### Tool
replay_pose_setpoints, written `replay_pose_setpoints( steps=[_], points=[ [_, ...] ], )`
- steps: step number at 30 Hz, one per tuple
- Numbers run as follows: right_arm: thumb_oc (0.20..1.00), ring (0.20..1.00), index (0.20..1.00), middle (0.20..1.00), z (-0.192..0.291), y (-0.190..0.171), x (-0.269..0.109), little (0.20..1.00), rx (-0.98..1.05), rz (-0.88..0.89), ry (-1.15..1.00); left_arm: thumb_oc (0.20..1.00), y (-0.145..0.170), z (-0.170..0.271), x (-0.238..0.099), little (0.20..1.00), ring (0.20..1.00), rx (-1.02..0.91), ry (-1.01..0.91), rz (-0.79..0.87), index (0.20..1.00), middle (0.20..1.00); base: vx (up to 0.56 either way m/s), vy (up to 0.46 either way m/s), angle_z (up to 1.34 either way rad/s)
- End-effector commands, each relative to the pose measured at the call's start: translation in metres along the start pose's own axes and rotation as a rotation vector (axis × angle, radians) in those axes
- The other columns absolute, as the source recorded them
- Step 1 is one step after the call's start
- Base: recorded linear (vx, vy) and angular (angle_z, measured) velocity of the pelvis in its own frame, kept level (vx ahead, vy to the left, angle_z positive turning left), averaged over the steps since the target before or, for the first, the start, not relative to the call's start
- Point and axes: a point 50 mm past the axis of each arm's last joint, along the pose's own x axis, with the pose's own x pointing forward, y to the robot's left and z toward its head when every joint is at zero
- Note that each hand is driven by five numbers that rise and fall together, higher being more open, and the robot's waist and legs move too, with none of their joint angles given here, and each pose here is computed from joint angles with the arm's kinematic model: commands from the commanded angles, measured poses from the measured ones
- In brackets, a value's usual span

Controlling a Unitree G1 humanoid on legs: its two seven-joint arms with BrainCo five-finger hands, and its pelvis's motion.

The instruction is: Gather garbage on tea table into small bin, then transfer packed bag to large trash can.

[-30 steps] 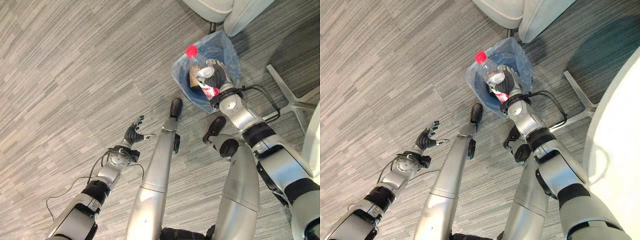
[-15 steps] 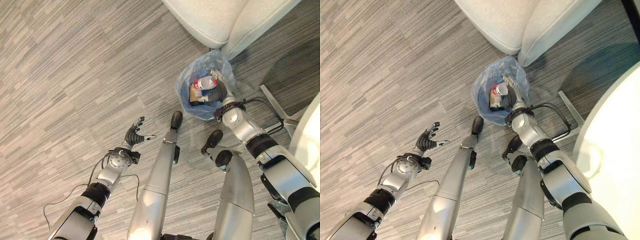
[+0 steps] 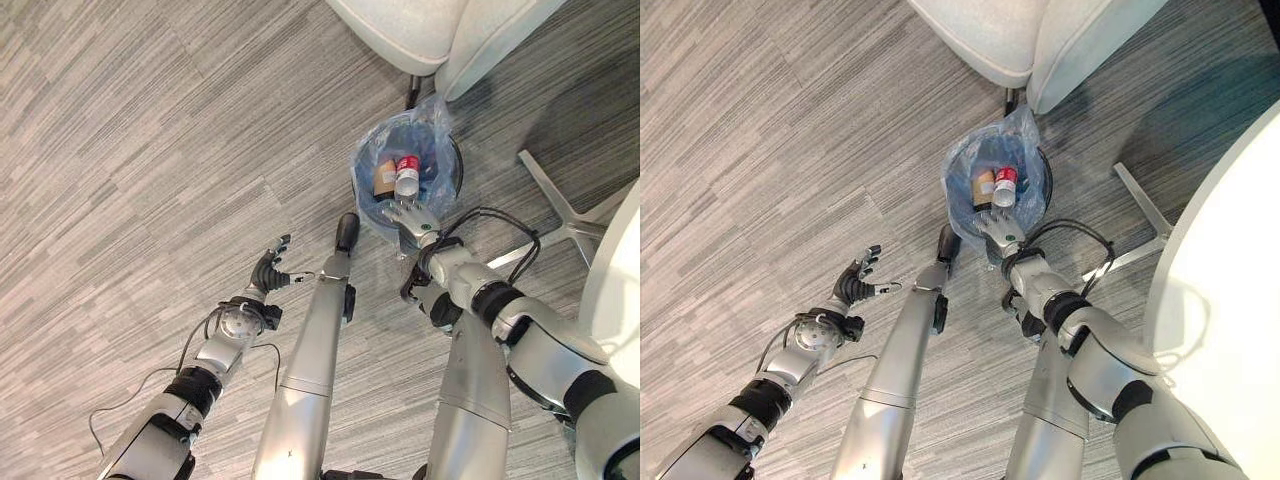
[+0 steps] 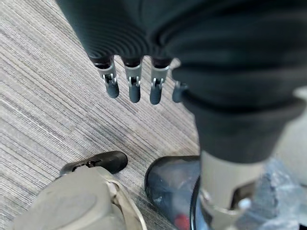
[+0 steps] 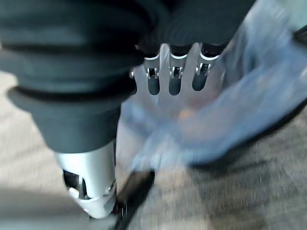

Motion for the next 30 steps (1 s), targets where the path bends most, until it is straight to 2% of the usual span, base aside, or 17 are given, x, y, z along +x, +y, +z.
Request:
replay_pose_setpoints(
  steps=[1,2,15,16,20,24,25,28,30],
  points=[
    [0.200,0.200,0.200,0.200,0.001,0.001,0.000,0.200,0.030,0.005,0.004,1.000,-0.005,-0.001,-0.004,1.000,1.000,-0.018,-0.022,0.000,1.000,1.000,-0.03,-0.044,0.07],
    [0.200,0.200,0.200,0.200,0.003,0.000,-0.001,0.200,0.102,-0.008,0.008,1.000,-0.005,-0.003,-0.004,1.000,1.000,-0.021,-0.012,0.002,1.000,1.000,-0.03,-0.037,0.06],
    [0.200,0.200,0.200,0.200,-0.010,-0.052,0.001,0.200,0.401,-0.253,0.001,1.000,0.002,-0.008,-0.006,1.000,1.000,-0.039,0.015,0.034,1.000,1.000,-0.03,-0.021,-0.02],
    [0.200,0.200,0.200,0.200,-0.004,-0.063,-0.003,0.200,0.551,-0.317,-0.036,1.000,0.004,-0.012,-0.008,1.000,1.000,-0.034,0.032,0.043,1.000,1.000,-0.06,-0.041,-0.11],
    [0.200,0.200,0.200,0.200,0.004,-0.065,-0.011,0.200,0.712,-0.351,-0.086,1.000,0.007,-0.021,-0.012,1.000,1.000,-0.031,0.073,0.050,1.000,1.000,-0.04,-0.042,-0.07],
    [0.200,0.200,0.200,0.200,0.016,-0.057,-0.022,0.200,0.969,-0.339,-0.132,1.000,0.010,-0.033,-0.020,1.000,1.000,-0.038,0.119,0.060,1.000,1.000,0.00,-0.011,-0.02],
    [0.200,0.200,0.200,0.200,0.016,-0.056,-0.022,0.200,0.970,-0.338,-0.132,1.000,0.010,-0.033,-0.020,1.000,1.000,-0.038,0.120,0.059,1.000,1.000,0.04,-0.003,-0.02],
    [0.200,0.200,0.200,0.200,0.030,-0.035,-0.045,0.200,1.300,-0.290,-0.188,1.000,0.013,-0.060,-0.041,1.000,1.000,-0.071,0.219,0.079,1.000,1.000,0.09,0.021,-0.10],
    [0.200,0.200,0.200,0.200,0.031,-0.032,-0.052,0.200,1.384,-0.290,-0.202,1.000,0.013,-0.068,-0.049,1.000,1.000,-0.081,0.248,0.082,1.000,1.000,0.04,0.048,-0.15]
  ],
)
